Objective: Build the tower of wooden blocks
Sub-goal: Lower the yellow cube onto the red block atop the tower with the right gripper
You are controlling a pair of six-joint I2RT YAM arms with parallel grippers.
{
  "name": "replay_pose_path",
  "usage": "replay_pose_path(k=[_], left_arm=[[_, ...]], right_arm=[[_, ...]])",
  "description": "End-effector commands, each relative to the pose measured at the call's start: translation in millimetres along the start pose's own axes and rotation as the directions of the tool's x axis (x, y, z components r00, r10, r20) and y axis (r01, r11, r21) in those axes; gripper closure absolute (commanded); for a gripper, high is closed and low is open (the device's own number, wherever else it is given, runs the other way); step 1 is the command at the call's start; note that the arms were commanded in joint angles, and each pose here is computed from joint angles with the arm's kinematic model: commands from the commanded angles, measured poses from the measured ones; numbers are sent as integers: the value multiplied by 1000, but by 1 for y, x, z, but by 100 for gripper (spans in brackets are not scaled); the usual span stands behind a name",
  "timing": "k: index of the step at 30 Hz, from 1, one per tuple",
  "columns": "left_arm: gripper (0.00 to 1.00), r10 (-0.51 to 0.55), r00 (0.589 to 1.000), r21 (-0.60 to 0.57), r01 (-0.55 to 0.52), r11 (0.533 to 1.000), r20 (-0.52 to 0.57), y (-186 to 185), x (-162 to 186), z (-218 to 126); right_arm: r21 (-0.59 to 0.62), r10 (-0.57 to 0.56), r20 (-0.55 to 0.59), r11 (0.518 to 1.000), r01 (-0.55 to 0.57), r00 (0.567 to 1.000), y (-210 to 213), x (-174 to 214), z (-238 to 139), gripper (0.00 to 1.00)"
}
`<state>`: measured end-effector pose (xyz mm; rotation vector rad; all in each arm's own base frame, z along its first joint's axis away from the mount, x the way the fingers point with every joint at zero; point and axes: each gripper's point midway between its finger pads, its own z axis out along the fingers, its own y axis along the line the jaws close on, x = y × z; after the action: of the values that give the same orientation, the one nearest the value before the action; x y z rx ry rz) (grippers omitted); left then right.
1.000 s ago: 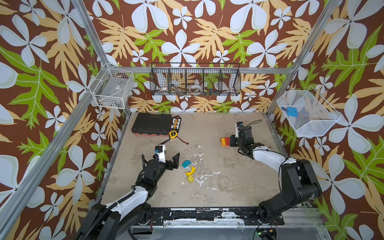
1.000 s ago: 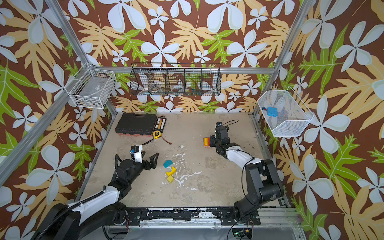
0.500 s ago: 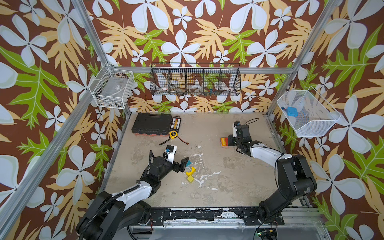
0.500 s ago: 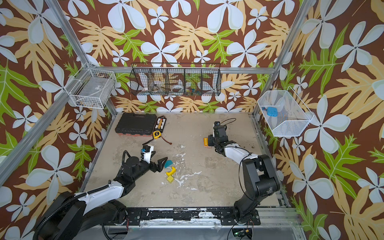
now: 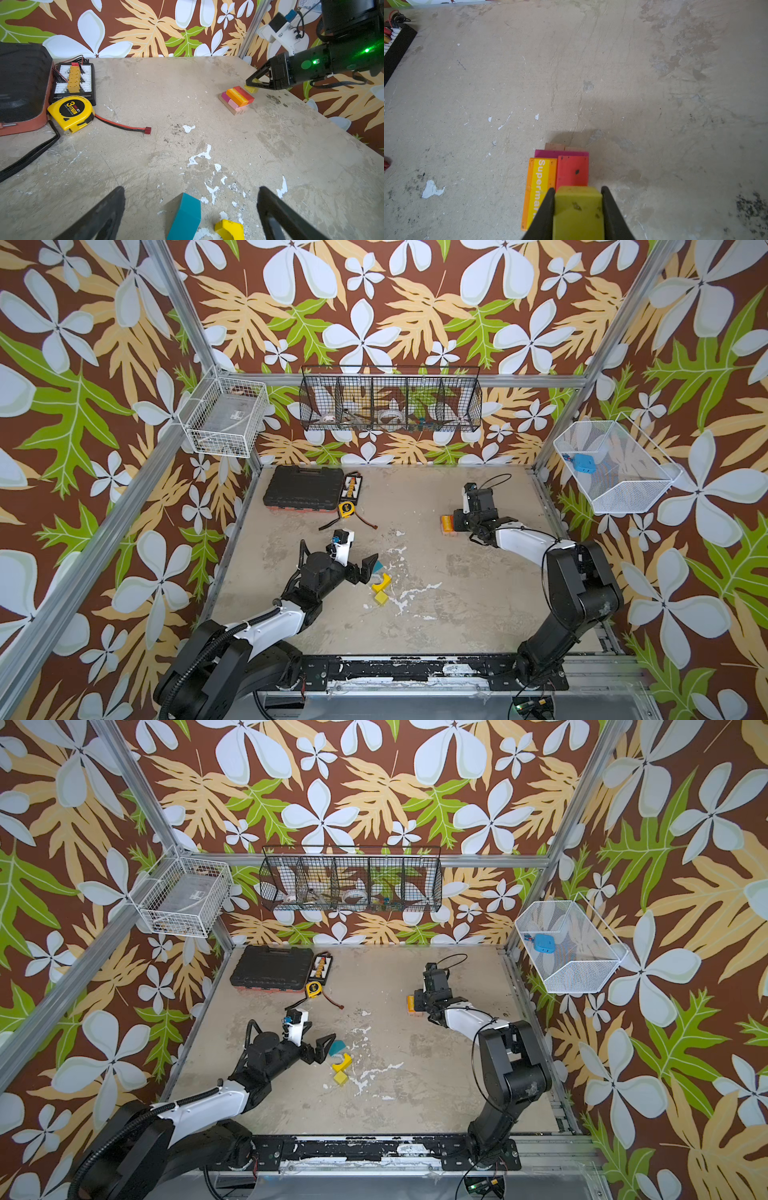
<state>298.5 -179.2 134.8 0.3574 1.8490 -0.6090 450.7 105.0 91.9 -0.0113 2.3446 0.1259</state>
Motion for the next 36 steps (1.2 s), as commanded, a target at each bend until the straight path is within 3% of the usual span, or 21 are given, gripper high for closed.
replay_pose_path(k=[1,27,33,36], left_arm=[[0,12,1000,4,-12,1000,20,-1,-7,1],[0,13,1000,-2,-13,1000,7,0,-5,5],[0,12,1000,-5,-12,1000,7,1,-5,5],[0,12,1000,-4,-12,1000,7,1,-5,5]], right_arm=[[12,-7,-4,1000,7,1000,-1,-1,2,92],[67,-33,-42,997,35,999,1,7,13,88],[63,-28,-39,998,30,999,2,6,11,82],[62,-30,-38,998,32,999,3,6,11,72]])
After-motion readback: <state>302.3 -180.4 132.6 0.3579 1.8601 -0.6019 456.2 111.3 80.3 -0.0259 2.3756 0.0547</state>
